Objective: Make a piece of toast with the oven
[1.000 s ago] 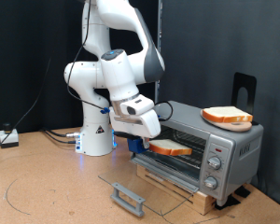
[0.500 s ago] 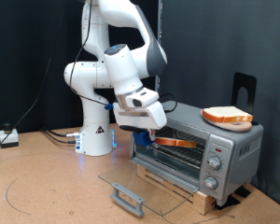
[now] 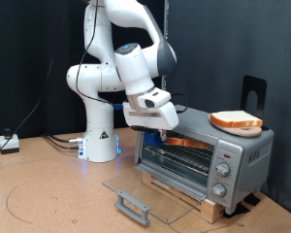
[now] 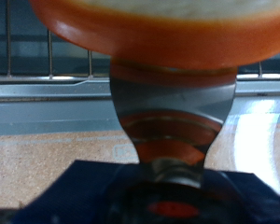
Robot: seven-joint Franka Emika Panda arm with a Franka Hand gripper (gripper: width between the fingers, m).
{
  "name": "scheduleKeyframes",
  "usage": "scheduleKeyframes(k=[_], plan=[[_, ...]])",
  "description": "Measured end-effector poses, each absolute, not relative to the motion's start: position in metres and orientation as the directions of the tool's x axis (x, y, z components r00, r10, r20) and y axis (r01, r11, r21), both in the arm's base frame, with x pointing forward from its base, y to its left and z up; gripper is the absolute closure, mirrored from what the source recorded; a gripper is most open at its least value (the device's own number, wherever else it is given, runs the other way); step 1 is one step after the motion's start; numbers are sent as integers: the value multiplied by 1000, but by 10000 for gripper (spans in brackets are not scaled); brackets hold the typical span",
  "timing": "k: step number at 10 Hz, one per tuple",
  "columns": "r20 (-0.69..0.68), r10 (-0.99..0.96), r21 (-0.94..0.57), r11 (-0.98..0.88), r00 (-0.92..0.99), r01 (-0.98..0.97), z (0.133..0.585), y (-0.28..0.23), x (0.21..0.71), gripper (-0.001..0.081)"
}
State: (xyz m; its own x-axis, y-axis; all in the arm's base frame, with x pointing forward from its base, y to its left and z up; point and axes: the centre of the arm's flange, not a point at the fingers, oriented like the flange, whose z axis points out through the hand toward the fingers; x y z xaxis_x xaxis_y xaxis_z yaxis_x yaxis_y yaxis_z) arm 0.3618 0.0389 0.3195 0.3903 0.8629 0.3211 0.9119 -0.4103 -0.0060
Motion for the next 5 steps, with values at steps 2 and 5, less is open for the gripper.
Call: scheduleKeyframes(k=[2,5], plan=[[274,860,-49,-434,430,899,315,21,361,349],[197,834,-116,-502,515,857,304,-27,362,349]])
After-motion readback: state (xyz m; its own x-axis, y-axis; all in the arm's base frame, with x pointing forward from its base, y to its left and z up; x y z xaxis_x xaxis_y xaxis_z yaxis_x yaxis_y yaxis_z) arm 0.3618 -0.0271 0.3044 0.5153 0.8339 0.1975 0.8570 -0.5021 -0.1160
